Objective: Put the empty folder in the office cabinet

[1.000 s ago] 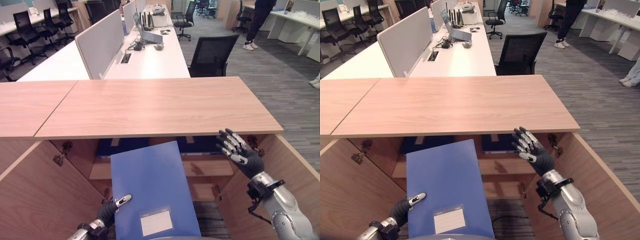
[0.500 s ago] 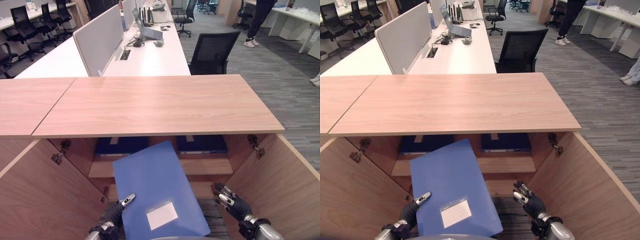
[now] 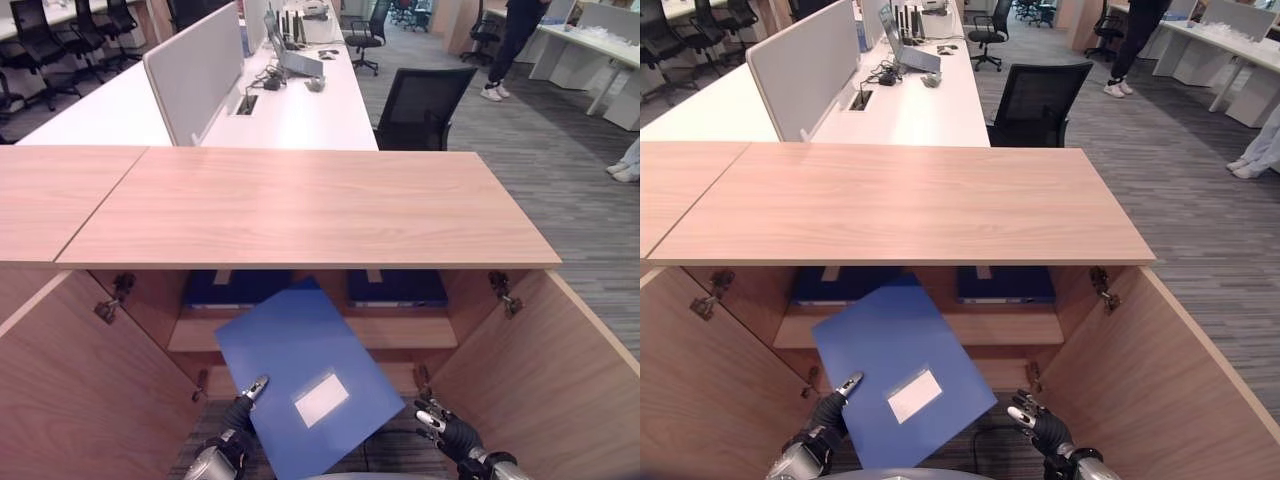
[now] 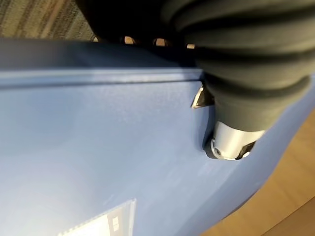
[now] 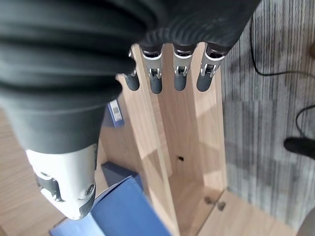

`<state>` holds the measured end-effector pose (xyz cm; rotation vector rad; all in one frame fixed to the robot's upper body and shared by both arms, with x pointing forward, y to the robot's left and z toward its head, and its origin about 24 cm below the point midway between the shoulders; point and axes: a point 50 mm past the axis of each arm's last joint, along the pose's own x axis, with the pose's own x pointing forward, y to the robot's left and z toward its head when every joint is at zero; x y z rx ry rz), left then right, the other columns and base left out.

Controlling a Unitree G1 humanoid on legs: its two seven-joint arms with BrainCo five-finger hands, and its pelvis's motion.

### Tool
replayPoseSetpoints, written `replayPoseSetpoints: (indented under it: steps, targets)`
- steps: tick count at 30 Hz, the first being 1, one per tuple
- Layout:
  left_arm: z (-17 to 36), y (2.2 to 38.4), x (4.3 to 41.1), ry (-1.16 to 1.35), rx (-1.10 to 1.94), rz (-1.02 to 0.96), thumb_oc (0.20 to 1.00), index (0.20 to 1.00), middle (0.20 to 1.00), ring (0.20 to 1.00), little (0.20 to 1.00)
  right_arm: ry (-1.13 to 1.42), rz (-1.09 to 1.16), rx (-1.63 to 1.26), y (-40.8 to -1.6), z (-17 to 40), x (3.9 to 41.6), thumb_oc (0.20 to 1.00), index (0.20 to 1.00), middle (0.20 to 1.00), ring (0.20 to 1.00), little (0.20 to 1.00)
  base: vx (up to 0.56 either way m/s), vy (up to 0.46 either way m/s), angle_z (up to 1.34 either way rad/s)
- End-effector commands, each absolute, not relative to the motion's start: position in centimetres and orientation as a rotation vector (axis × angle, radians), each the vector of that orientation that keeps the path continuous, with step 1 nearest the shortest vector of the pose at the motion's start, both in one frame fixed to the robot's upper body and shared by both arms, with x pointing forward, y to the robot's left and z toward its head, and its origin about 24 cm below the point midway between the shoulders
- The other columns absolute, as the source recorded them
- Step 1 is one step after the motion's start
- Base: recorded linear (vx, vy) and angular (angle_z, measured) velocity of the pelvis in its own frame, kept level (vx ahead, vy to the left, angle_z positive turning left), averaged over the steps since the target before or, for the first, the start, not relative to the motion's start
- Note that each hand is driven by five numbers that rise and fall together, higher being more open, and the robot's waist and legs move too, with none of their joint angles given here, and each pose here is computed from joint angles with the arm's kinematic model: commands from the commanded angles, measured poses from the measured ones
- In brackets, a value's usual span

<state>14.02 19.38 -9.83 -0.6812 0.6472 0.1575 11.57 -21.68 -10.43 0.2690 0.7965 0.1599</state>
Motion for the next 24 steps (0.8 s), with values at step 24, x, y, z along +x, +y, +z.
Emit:
replayPoseSetpoints:
  steps: [24]
  targets:
    - [-3.3, 21.9, 25.4, 0.156, -0.838, 0.406, 0.2, 0.2, 0.2, 0.2, 0.2, 0.682, 0.213, 0.112, -20.8, -9.3, 15.3, 1.0, 1.0, 1.0, 1.0, 1.0, 0.01, 0.016, 0.11]
